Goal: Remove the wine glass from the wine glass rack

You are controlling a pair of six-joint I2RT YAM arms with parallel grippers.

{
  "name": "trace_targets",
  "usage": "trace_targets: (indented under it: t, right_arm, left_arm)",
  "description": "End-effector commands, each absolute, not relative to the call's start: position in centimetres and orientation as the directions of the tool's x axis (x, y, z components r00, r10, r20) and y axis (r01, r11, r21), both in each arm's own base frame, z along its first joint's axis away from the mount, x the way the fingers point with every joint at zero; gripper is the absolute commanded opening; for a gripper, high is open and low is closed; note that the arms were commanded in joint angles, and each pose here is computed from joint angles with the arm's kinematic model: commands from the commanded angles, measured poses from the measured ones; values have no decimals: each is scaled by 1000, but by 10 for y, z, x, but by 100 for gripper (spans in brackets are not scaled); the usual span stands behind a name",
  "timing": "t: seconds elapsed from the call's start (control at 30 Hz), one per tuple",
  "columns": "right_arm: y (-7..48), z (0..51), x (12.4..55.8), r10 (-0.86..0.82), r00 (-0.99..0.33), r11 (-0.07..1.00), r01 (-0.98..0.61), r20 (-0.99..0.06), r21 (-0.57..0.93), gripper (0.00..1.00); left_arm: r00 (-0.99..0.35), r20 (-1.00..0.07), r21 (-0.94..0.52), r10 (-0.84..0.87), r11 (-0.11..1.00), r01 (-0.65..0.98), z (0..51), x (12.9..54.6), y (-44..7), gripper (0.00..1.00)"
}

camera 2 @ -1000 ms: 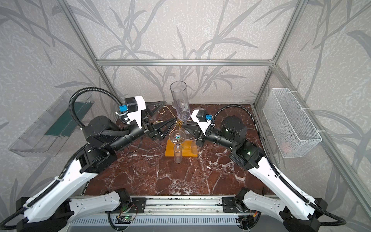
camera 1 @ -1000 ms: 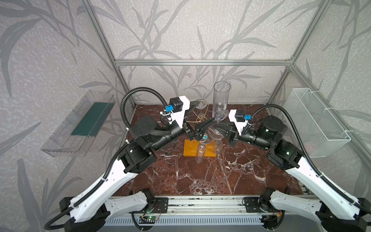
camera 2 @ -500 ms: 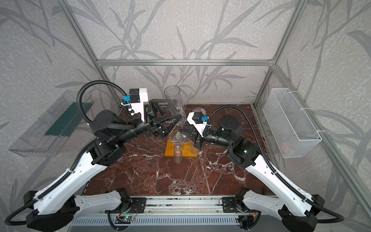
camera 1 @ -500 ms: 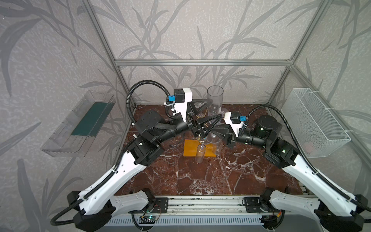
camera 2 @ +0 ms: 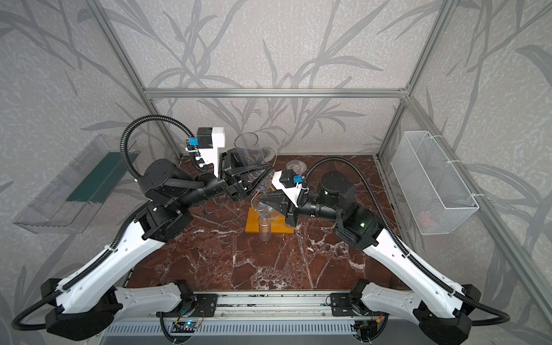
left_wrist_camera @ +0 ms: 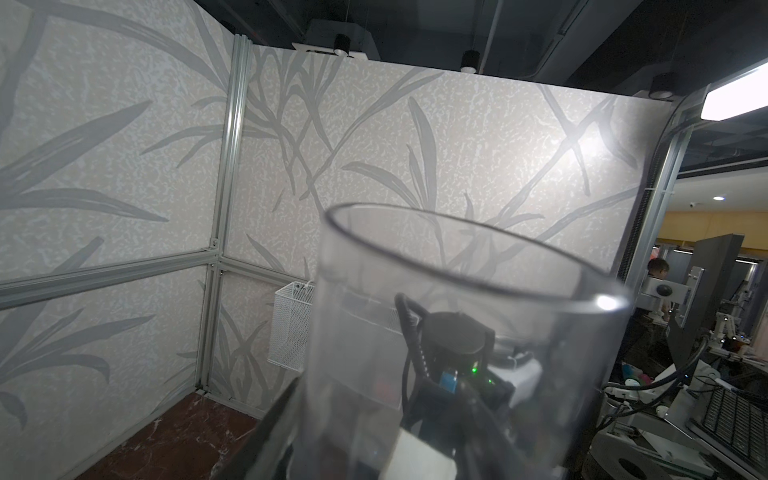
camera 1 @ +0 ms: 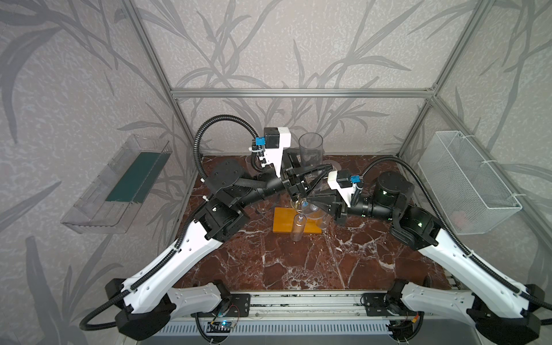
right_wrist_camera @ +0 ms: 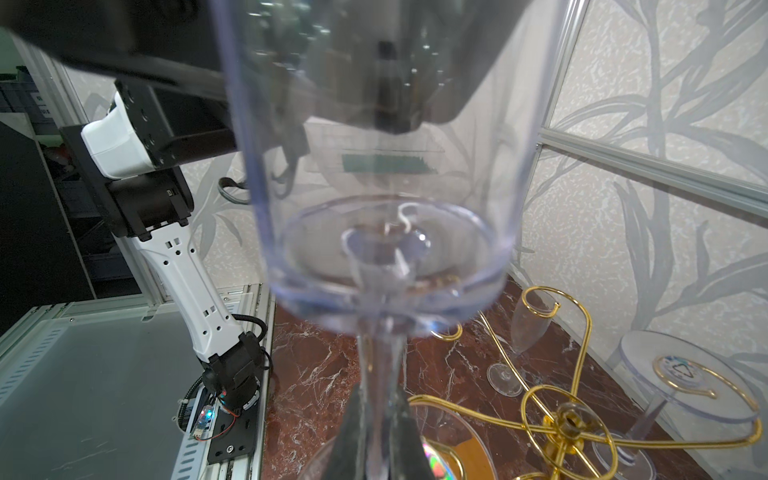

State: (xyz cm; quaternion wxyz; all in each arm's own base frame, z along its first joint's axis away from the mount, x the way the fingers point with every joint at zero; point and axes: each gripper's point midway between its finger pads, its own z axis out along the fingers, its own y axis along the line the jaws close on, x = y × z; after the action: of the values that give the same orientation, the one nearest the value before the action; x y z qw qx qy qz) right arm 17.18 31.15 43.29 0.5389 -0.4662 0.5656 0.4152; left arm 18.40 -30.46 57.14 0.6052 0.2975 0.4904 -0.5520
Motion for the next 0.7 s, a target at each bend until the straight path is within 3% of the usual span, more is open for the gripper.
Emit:
trace_targets:
  t: [0.0, 0.17, 0.27, 0.33, 0.43, 0.67]
  right_arm:
    - [312, 451, 165, -54, 66, 201, -977, -996, -76, 0]
    - [314, 451, 164, -57, 67, 201, -977, -996, -77, 2]
    - [312, 457, 165, -35, 80, 222, -971, -996, -86, 46]
    - [308, 465, 164, -10, 102, 235, -967, -995, -102, 65]
    - [299, 478, 162, 24, 146, 267, -954, -989, -134, 73]
    - [265, 498, 168, 65, 245, 440, -877, -967, -192, 77]
  left_arm:
    - [-64, -898, -162, -435, 192, 968, 591, 174, -292, 46]
    - [-56, -900, -154, -433, 193, 969, 592, 172, -291, 39]
    - [-41, -901, -148, -431, 217, 965, 591, 173, -288, 39]
    - [-20, -906, -135, -422, 245, 960, 589, 173, -284, 39]
    - [23, -916, -107, -400, 300, 948, 587, 173, -276, 39]
    - [104, -941, -65, -321, 472, 879, 569, 176, -243, 39]
